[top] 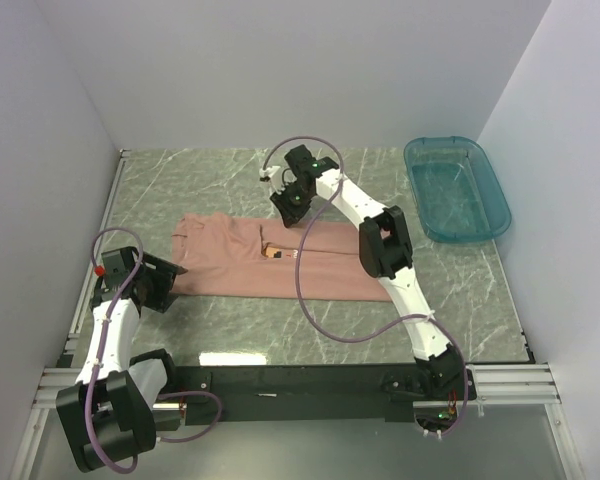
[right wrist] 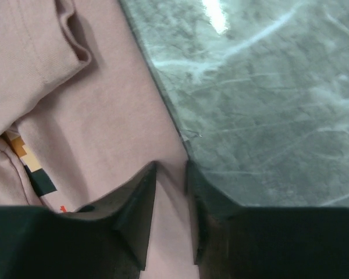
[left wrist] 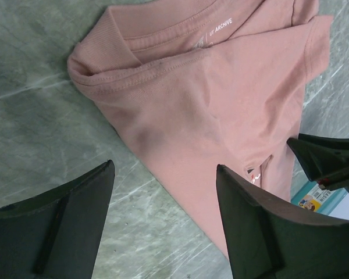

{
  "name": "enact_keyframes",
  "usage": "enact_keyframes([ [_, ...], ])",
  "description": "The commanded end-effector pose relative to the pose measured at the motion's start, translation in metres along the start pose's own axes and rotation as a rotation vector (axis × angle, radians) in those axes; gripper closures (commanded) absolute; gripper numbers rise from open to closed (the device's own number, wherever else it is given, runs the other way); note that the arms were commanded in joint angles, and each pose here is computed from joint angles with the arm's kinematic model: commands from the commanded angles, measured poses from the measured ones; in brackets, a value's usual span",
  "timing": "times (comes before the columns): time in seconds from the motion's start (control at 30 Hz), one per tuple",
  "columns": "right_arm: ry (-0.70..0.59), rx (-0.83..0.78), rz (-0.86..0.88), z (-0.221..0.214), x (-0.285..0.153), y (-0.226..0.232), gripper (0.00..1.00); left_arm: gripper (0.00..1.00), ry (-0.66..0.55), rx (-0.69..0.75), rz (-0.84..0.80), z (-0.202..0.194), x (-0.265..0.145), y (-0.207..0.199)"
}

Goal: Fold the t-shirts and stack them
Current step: Fold the tshirt

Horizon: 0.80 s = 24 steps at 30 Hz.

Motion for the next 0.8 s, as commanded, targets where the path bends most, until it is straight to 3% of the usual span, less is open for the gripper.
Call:
enact_keyframes([
  [0.0, 0.082, 0.009, 0.019, -0.015, 0.013, 0.011, 0.71, 0.24, -0.008, 0.028, -0.056, 0.003, -0.007, -0.013],
  [0.07, 0.083, 0.01, 0.008, -0.014, 0.013, 0.009, 0.86, 0.25, -0.009, 0.024, -0.058, 0.002, -0.009, -0.013],
  [0.17, 0.056, 0.01, -0.035, -0.005, 0.007, 0.003, 1.0, 0.25, -0.015, 0.017, -0.058, 0.004, -0.01, -0.015],
  [0.47, -0.303, 0.408, -0.268, 0.05, -0.051, -0.081, 1.0, 0.25, -0.019, 0.012, -0.054, 0.012, -0.003, -0.022],
  [0.7, -0.399, 0.548, -0.345, 0.044, -0.078, -0.13, 0.99, 0.29, 0.025, 0.026, -0.101, 0.021, 0.018, -0.038],
  [0.73, -0.4, 0.546, -0.325, 0.043, -0.08, -0.13, 0.92, 0.29, 0.034, 0.034, -0.12, 0.023, 0.021, -0.043],
  [0.77, -0.401, 0.53, -0.323, 0.041, -0.086, -0.133, 0.77, 0.31, 0.043, 0.046, -0.147, 0.025, 0.024, -0.049],
])
Point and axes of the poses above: each gripper's point midway between its finger pads, its own x axis out along the fingers, its own y axis along the line the jaws close on, z = x × y, the point moved 3 cm from there along -x, back along the fingers, and after that the axes turned 2 degrees about x, right-handed, at the moved point
